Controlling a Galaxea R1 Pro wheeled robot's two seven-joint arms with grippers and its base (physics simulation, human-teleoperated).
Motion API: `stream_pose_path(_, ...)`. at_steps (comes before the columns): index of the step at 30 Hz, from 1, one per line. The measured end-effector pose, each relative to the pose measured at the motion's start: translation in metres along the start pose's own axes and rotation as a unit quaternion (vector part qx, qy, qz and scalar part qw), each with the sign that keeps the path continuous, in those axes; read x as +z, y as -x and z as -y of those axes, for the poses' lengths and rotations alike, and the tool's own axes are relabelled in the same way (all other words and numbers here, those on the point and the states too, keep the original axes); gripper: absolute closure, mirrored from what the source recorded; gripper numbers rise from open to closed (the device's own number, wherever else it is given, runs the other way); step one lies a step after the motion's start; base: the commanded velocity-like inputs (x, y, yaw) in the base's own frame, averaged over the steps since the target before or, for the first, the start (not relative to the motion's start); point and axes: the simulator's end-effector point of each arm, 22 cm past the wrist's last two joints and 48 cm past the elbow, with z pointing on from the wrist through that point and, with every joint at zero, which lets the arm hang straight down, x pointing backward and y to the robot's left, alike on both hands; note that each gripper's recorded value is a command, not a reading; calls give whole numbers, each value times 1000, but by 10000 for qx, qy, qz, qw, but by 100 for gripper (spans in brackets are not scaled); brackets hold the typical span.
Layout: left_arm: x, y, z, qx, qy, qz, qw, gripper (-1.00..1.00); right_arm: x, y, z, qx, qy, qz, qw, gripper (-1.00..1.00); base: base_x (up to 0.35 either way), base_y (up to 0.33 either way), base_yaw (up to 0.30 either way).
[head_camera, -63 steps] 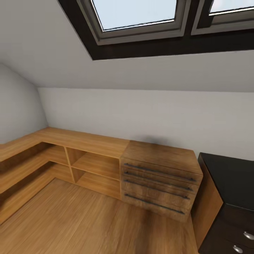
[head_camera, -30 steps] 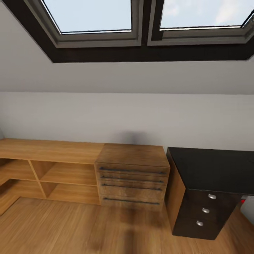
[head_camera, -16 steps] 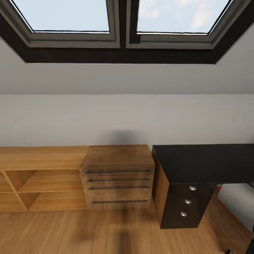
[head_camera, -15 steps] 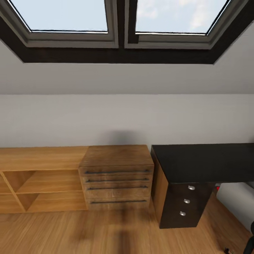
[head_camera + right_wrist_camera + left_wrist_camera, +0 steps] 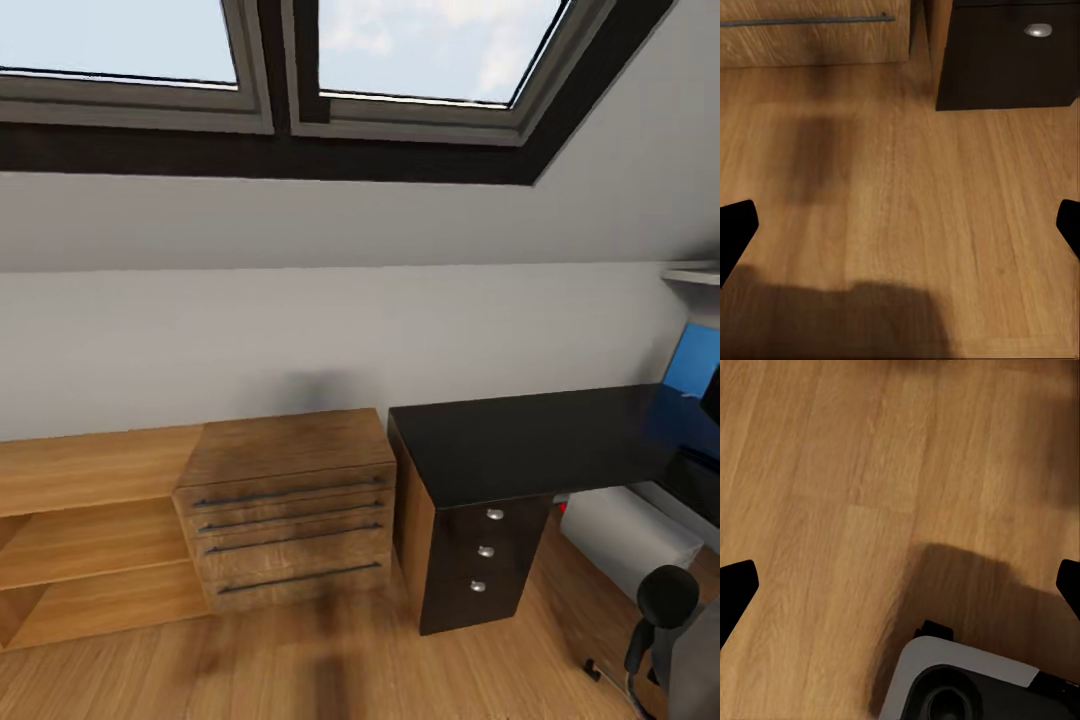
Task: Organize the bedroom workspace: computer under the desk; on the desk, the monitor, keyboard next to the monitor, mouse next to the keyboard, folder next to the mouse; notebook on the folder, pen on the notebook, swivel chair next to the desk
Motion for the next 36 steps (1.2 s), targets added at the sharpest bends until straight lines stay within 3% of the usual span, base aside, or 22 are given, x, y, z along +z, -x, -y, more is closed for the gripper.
stream_pose_path(8, 0, 0, -2, 9, 13, -10, 10000, -100, 0, 0, 1, -124, 47, 3, 9999, -100, 0, 0, -295)
stream_pose_path(26, 0, 0, -2, 16, 7, -14, 10000, -100, 0, 1, 0, -155, 80, 19, 9998, -100, 0, 0, -298)
stream_pose_path(36, 0, 0, -1, 23, -3, -11, 10000, -100, 0, 0, -3, -155, 103, -3, 9998, -100, -189, 167, -298)
